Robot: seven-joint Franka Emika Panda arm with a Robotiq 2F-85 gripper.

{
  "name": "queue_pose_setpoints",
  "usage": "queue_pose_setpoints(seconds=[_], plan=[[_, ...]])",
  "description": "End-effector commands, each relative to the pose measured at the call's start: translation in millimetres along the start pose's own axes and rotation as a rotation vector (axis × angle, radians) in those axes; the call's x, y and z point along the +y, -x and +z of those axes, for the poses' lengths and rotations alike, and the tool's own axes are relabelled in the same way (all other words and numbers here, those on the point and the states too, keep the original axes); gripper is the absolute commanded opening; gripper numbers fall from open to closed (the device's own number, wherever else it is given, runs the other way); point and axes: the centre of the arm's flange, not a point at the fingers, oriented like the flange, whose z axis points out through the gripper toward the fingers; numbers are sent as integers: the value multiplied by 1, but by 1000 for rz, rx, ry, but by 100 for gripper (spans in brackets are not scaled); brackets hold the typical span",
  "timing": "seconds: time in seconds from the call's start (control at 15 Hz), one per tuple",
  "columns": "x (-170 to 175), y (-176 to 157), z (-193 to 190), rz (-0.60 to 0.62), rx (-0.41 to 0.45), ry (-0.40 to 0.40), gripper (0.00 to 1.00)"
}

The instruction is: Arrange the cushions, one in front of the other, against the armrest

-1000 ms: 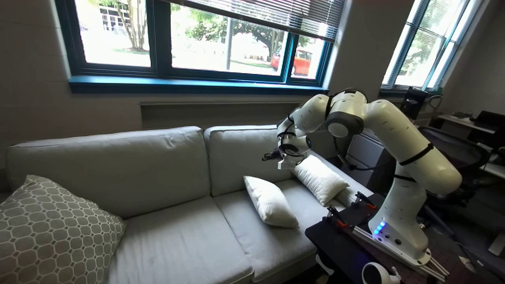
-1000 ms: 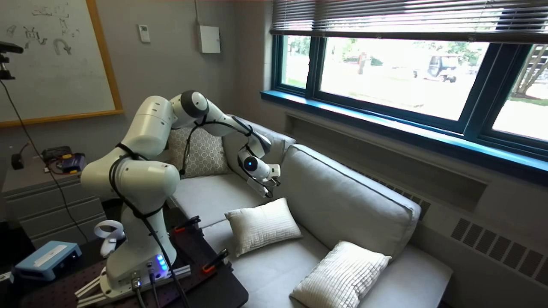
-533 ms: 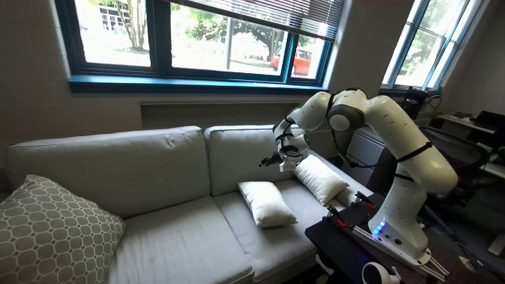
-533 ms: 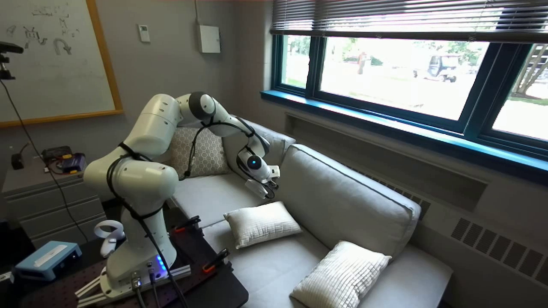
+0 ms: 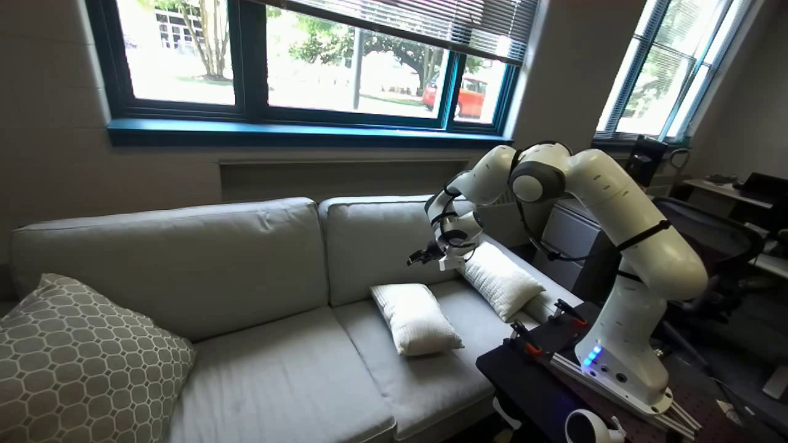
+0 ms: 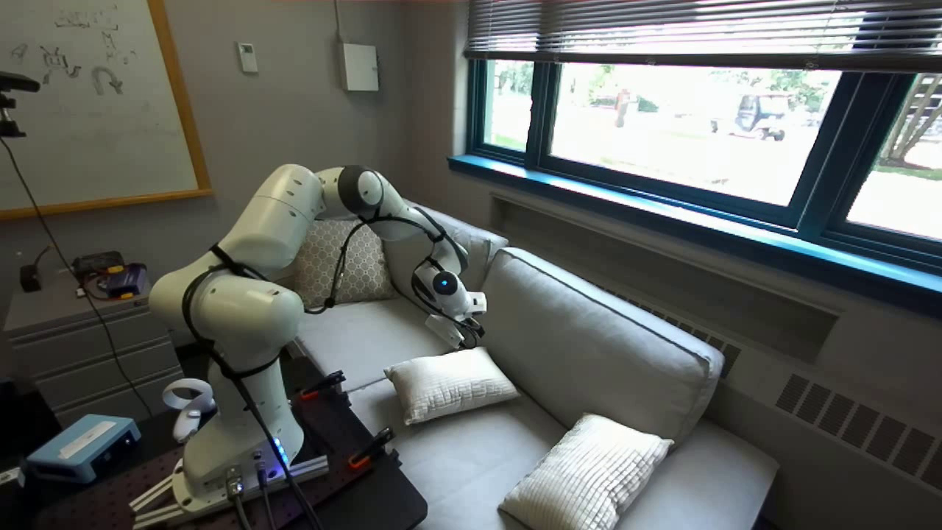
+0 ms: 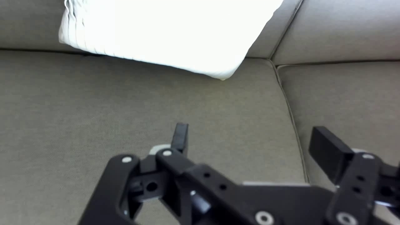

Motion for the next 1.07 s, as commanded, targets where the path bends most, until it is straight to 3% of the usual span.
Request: queue_pose_setpoints(seconds=[0.0,0.6,0.73,1.0], plan=[[8,-27,29,52,-54,6,100],[-61,-49,83,223,-119,87,100],[-83,-48,98,212,-148,146,100],[-124,-29,131,177,-260,191,100]])
